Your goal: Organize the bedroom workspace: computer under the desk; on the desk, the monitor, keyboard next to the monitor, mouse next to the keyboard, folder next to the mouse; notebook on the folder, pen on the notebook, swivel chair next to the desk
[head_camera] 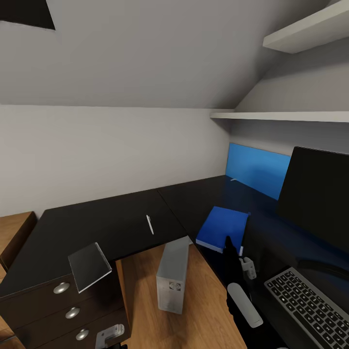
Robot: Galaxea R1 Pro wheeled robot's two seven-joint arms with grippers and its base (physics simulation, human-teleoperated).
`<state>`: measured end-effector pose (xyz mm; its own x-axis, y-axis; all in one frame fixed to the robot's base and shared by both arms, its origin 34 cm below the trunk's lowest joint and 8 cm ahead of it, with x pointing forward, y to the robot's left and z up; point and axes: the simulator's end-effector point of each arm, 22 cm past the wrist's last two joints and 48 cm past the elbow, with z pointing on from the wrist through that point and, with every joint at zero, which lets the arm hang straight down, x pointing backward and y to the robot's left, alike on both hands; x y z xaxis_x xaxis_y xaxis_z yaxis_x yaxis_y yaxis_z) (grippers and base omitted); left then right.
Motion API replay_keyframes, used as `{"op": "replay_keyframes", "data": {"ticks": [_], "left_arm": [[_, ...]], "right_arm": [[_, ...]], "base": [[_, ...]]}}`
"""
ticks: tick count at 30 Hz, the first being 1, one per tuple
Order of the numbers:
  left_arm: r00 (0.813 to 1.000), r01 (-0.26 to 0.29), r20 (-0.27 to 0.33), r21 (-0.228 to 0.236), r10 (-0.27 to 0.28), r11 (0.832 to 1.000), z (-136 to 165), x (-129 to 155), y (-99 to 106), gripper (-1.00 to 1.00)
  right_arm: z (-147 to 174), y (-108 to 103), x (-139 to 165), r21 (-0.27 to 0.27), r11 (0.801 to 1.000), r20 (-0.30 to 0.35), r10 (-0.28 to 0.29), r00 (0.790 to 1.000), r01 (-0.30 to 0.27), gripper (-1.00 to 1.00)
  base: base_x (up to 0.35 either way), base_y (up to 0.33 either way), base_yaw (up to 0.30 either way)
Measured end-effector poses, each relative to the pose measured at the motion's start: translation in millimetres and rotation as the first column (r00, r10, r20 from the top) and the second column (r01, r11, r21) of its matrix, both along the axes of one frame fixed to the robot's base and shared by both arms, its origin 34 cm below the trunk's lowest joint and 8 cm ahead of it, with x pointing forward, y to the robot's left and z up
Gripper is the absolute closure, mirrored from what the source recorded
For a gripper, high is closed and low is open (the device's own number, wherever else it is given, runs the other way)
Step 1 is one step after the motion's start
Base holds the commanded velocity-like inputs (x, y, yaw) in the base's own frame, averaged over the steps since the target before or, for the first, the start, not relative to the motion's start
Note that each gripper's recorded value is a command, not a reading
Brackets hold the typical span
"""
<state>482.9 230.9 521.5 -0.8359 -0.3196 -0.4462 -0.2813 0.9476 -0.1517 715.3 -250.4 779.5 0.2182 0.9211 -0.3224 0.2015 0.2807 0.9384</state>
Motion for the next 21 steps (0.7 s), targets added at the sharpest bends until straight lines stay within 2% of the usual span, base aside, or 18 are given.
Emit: {"op": "replay_keyframes", "data": {"ticks": [15, 21], "left_arm": [[1.0, -0.001, 0.0, -0.001, 0.001, 1.0, -0.1, -0.1, 0.1, -1.0], [1.0, -0.001, -0.002, 0.0, 0.001, 1.0, -0.7, -0.4, 0.6, -1.0]], "right_arm": [[0.0, 0.2, 0.0, 0.0, 1.0, 0.0, 0.0, 1.0, 0.0, -1.0], [-0.6, 0.1, 0.2, 0.0, 1.0, -0.002, 0.0, 1.0, 0.0, -1.0]], "base": [[-0.003, 0.0, 0.0], [-0.206, 0.0, 0.0]]}}
